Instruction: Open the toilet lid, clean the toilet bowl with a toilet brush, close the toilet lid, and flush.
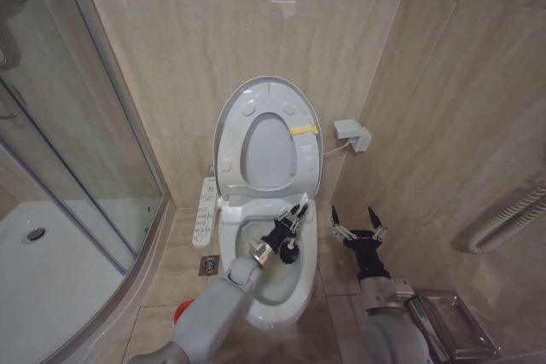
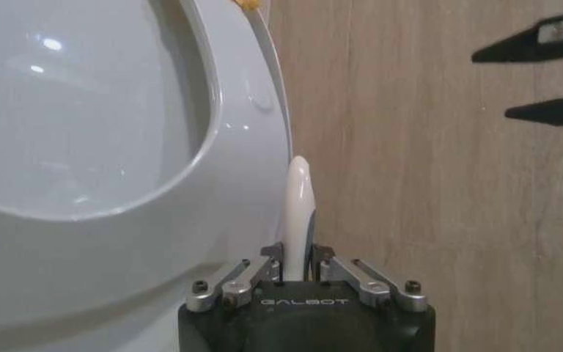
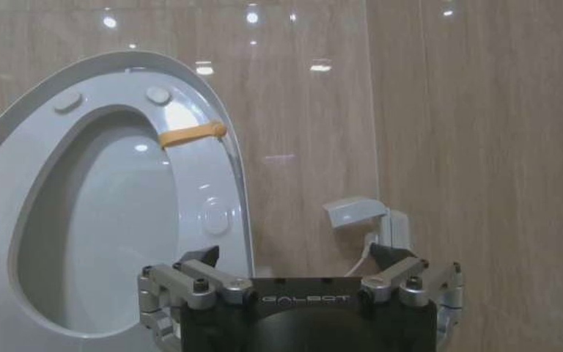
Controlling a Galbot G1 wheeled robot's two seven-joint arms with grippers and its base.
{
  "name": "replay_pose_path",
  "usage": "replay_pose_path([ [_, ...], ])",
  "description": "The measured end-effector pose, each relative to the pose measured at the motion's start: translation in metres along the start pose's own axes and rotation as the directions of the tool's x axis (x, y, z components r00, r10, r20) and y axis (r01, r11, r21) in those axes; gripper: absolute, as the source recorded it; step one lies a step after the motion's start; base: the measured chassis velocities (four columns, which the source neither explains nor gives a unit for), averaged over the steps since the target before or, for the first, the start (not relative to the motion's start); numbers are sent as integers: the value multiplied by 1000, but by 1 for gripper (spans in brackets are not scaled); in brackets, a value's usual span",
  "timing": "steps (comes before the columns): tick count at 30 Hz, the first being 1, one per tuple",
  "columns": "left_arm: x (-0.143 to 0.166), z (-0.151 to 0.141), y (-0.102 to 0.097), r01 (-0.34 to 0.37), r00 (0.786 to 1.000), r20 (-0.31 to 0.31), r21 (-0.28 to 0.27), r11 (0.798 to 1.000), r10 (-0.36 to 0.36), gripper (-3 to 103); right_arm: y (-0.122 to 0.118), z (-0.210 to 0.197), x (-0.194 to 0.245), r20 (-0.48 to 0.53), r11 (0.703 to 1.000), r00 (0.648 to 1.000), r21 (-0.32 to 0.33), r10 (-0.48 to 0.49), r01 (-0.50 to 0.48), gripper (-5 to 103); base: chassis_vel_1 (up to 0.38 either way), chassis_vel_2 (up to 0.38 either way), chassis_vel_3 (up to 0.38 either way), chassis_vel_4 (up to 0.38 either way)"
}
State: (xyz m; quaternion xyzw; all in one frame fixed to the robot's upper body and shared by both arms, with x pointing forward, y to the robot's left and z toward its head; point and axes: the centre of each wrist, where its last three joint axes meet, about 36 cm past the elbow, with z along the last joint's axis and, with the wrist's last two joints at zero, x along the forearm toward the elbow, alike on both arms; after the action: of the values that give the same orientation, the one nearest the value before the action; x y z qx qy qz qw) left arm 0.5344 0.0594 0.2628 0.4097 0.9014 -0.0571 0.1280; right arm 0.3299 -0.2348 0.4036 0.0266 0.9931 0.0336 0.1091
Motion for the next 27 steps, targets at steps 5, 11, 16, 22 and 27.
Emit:
replay_pose_path([
  [5, 8, 8, -5, -4, 1000, -18, 5, 1000, 4, 18, 0, 0, 0, 0, 1000, 1000, 0, 0, 0, 100, 0, 0, 0, 0],
  [11, -4, -10, 3, -4, 1000, 19, -9, 1000, 4, 18, 0, 0, 0, 0, 1000, 1000, 0, 0, 0, 100, 0, 0, 0, 0],
  [16, 2, -3, -1, -2, 1000, -1, 0, 1000, 2, 18, 0, 0, 0, 0, 1000, 1000, 0, 0, 0, 100, 0, 0, 0, 0],
  [22, 5, 4, -1, 4, 1000, -26, -25, 1000, -4, 18, 0, 0, 0, 0, 1000, 1000, 0, 0, 0, 100, 0, 0, 0, 0],
  [27, -13, -10, 4, 2, 1000, 4, -33, 999, -2, 18, 0, 0, 0, 0, 1000, 1000, 0, 0, 0, 100, 0, 0, 0, 0],
])
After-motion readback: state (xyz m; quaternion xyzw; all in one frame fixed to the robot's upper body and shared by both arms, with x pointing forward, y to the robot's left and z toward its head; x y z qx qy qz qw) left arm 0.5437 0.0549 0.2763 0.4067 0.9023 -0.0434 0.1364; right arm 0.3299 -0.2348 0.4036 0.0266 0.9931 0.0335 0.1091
